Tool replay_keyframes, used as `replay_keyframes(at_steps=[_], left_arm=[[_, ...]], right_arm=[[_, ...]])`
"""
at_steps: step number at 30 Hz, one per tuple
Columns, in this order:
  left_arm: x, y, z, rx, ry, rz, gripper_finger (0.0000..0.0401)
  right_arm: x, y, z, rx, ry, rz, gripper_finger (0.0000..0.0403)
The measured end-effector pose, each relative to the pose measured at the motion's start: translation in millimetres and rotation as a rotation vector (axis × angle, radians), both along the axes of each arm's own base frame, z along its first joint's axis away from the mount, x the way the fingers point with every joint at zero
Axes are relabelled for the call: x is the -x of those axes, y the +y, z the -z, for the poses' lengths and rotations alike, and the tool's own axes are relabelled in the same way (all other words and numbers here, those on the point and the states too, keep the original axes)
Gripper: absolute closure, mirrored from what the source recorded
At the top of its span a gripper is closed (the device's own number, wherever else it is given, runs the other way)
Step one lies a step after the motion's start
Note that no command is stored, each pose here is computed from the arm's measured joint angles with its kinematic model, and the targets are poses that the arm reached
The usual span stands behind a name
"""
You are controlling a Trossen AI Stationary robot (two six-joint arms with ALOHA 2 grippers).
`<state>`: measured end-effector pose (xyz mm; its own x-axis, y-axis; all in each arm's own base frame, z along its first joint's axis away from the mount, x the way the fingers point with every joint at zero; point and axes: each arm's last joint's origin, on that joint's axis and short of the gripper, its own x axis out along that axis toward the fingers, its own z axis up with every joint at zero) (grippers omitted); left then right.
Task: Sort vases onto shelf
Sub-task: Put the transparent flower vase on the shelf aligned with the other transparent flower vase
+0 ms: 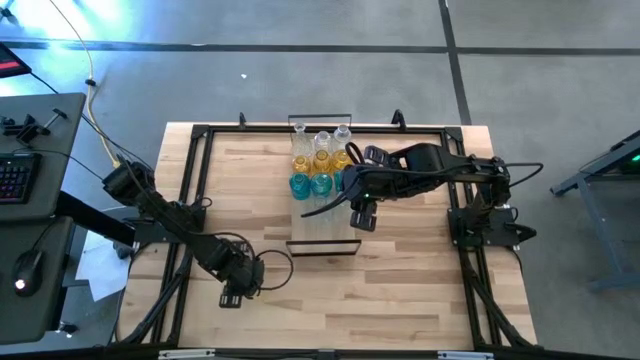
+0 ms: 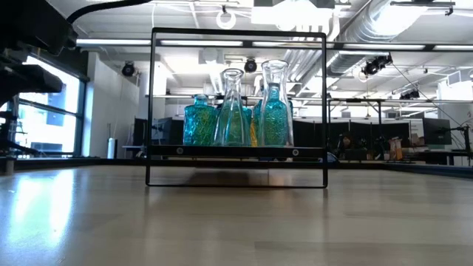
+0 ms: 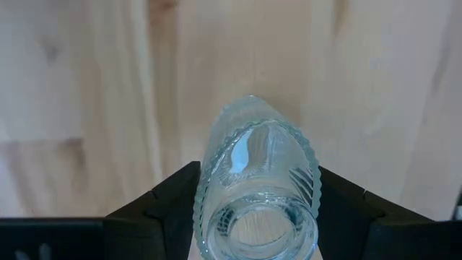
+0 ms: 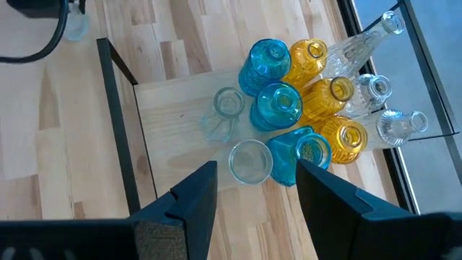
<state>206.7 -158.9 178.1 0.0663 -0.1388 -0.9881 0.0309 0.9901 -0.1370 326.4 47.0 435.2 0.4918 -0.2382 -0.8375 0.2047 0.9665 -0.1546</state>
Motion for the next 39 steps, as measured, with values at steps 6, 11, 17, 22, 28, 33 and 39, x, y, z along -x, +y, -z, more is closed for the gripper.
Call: replay_keyframes(at_steps=[6,11,17,22,28,33,39], left_arm=[[9.5,12.7,-17.2,-0.065,-0.033,-0.099,0.0196],[16.0,32.9,-40.7,-0.075,-0.110,-0.249,0.0196],[24.0,64.5,-63.7,-0.142,-0.219,-0.447,0.0196],[18.6,92.2,-70.9,-0.185,-0.279,-0.635,0.0196],[4.9,120.3,-76.0,-0.166,-0.287,-0.791,0.0196],[-10.3,140.8,-87.9,-0.113,-0.364,-0.881,0.0196],[-22.5,159.4,-95.3,-0.014,-0.368,-0.962,0.0196]], right_arm=[[0.7,-0.1,0.3,0.013,0.013,-0.020,0.0233],[0.7,-0.1,0.3,0.020,0.017,-0.031,0.0233],[0.9,-0.2,0.5,0.026,0.022,-0.040,0.0233],[0.9,-0.2,0.4,0.029,0.023,-0.044,0.0233],[0.9,-0.3,0.3,0.039,0.026,-0.054,0.0233],[0.9,-0.3,0.3,0.043,0.027,-0.061,0.0233],[1.0,-0.4,0.2,0.047,0.027,-0.063,0.0233]])
